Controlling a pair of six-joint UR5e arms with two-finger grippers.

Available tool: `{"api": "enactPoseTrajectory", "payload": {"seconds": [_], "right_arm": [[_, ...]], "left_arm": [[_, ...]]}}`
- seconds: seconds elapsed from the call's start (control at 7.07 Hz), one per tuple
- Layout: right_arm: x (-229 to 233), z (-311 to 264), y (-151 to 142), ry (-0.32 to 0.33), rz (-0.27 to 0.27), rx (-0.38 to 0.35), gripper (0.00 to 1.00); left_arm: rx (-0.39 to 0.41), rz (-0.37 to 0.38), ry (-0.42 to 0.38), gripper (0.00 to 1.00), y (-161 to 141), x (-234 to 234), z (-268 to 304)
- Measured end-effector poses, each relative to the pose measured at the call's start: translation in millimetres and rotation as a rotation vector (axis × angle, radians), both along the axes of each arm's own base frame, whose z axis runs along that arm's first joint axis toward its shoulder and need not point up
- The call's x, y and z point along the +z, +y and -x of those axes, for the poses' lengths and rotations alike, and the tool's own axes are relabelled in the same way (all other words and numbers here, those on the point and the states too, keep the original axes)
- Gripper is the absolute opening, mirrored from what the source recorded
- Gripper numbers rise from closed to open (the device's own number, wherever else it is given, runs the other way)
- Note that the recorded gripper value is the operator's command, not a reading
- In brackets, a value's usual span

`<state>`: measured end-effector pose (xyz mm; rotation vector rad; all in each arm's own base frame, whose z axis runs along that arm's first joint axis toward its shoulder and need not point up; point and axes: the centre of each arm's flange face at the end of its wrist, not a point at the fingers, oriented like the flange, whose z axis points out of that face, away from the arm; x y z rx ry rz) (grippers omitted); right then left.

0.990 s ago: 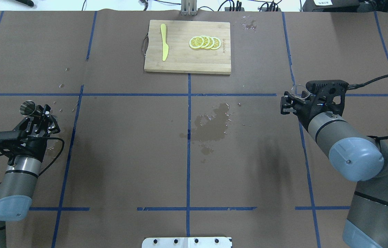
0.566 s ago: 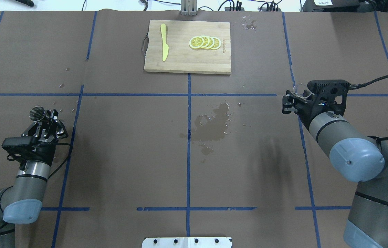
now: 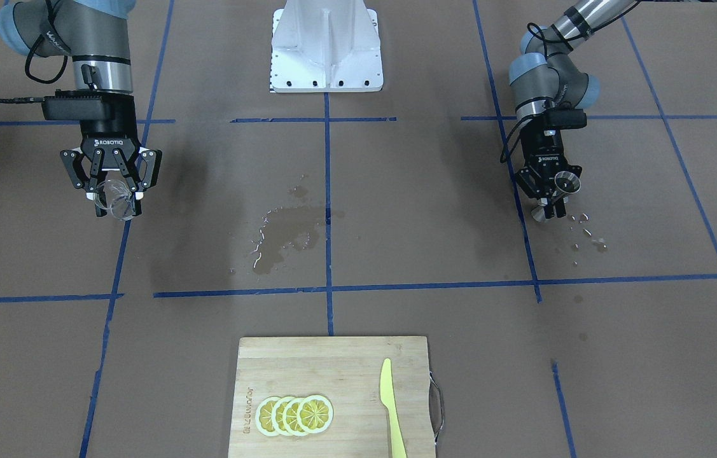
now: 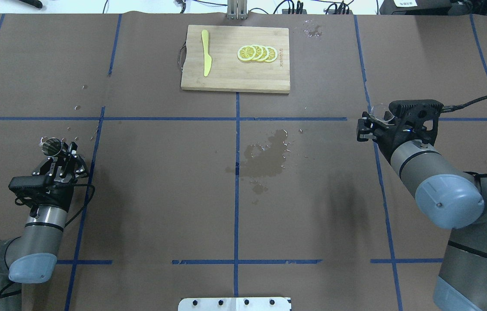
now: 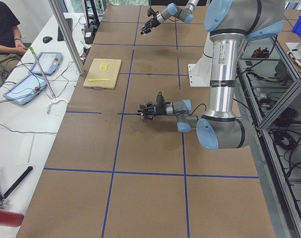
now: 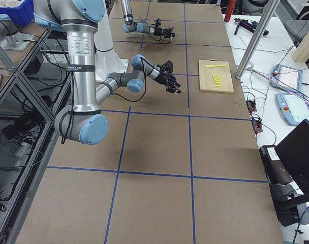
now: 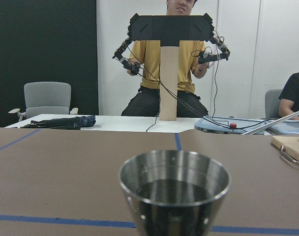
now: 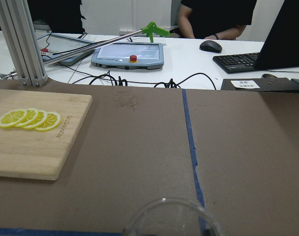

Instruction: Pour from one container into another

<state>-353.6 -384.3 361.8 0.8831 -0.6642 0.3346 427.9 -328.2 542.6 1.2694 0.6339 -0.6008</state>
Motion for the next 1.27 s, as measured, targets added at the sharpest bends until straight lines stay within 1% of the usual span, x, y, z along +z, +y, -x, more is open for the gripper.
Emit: {"api": "enactPoseTrajectory", "payload": {"seconds": [0.14, 0.28, 0.42, 0.57, 0.71, 0.99, 1.13, 1.27], "right_arm": [[0, 0, 0, 0.001, 0.0, 0.001, 0.0], [0, 0, 0, 0.002, -0.001, 0.003, 0.0], [0, -1, 0, 0.003, -0.003, 0.006, 0.0], [0, -1, 0, 0.003, -0.004, 0.007, 0.0], [1, 0, 0, 0.007, -0.005, 0.01, 0.0], [8, 0, 2, 0.025, -0.008, 0.017, 0.0], [13, 1, 6, 0.038, -0.01, 0.019, 0.0], [17, 1, 9, 0.05, -0.01, 0.02, 0.0]], "left_arm": [[0.006, 0.0, 0.0, 0.0, 2, 0, -2], [0.01, 0.0, 0.0, 0.02, 4, 0, -4], [0.013, 0.001, 0.001, 0.19, 5, 0, -5], [0.017, 0.002, 0.003, 0.34, 6, -1, -6], [0.02, 0.003, 0.005, 0.39, 6, -1, -6], [0.023, 0.004, 0.01, 0.39, 6, -2, -6], [0.024, 0.003, 0.013, 0.53, 6, -4, -6], [0.026, 0.004, 0.018, 0.96, 6, -5, -6]]}}
